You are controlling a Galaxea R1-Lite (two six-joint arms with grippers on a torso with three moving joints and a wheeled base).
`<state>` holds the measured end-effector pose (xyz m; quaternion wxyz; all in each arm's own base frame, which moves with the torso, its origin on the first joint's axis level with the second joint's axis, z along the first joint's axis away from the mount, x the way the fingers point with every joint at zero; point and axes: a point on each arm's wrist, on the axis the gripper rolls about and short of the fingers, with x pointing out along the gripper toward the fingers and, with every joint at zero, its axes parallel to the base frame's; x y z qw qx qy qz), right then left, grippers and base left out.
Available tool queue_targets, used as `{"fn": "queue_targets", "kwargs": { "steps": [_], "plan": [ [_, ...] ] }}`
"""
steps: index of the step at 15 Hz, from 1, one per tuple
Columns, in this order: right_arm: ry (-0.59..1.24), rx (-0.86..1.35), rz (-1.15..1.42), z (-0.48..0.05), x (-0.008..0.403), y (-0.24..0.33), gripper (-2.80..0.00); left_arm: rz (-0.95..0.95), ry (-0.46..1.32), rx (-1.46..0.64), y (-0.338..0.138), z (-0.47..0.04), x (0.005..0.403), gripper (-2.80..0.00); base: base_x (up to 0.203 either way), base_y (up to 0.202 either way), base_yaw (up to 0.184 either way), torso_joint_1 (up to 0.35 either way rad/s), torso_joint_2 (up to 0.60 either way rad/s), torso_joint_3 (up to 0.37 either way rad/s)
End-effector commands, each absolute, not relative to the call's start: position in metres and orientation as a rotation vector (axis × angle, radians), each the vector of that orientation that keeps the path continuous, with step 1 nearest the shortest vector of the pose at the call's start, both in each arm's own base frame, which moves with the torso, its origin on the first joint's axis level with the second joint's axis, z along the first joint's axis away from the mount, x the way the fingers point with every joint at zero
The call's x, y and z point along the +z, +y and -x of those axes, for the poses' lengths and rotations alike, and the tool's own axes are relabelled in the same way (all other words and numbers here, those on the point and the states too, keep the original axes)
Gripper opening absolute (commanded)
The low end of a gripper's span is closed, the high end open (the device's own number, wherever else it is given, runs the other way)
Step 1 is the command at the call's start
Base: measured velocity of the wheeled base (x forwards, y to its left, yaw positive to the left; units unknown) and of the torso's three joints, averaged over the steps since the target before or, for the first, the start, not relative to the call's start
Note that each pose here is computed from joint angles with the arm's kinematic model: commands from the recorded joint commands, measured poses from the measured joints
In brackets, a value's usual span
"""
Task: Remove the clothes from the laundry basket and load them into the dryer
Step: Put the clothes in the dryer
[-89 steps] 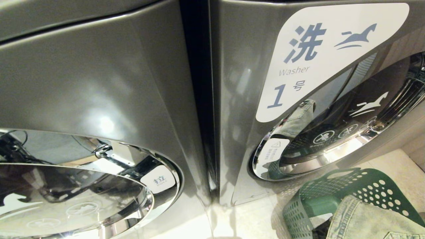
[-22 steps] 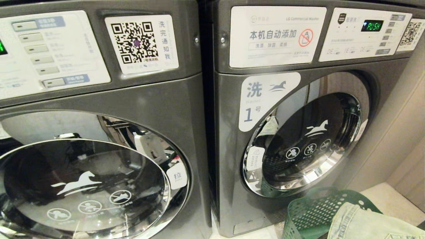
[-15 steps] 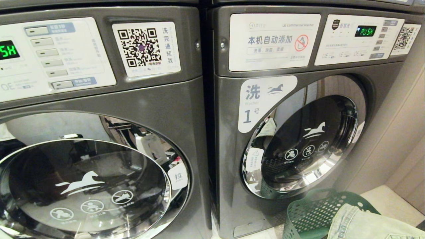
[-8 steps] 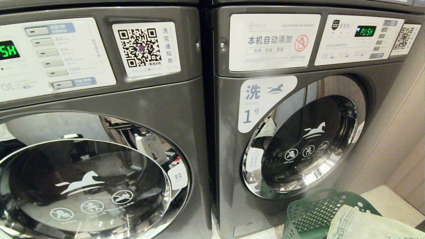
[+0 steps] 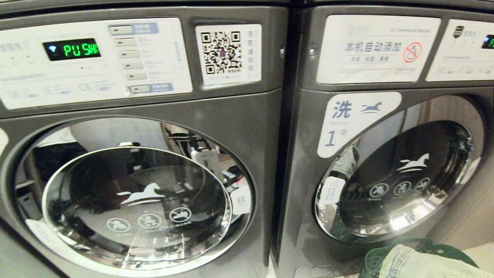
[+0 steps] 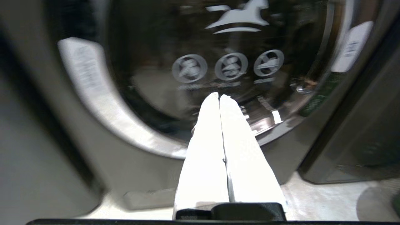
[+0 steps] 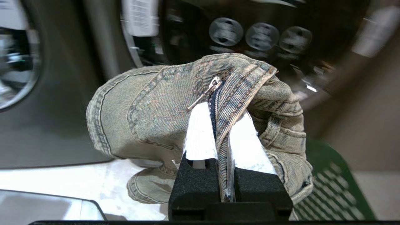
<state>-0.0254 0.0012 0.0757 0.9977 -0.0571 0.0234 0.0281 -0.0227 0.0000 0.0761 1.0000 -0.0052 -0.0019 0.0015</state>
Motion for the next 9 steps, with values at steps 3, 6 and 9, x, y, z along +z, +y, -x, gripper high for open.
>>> {"fn": "queue_targets", "kwargs": {
  "steps": [3,6,9],
  "plan": [
    [0.050,0.057,0.110,0.0251,0.0753,0.0013,-2.80,0.011,-0.003,0.003,0.0000,0.0226,0.0757,-2.80,0.001,-0.008,0.166,0.006,0.00,0.003],
    [0.048,0.056,0.107,0.0252,0.0754,0.0012,-2.80,0.011,-0.003,0.003,0.0000,0.0226,0.0757,-2.80,-0.001,-0.005,0.074,0.000,0.00,0.003],
    [0.049,0.055,0.106,0.0251,0.0754,0.0012,-2.80,0.012,-0.003,0.003,0.0000,0.0226,0.0757,-2.80,0.000,0.016,-0.006,-0.001,0.00,0.001]
  ]
}}
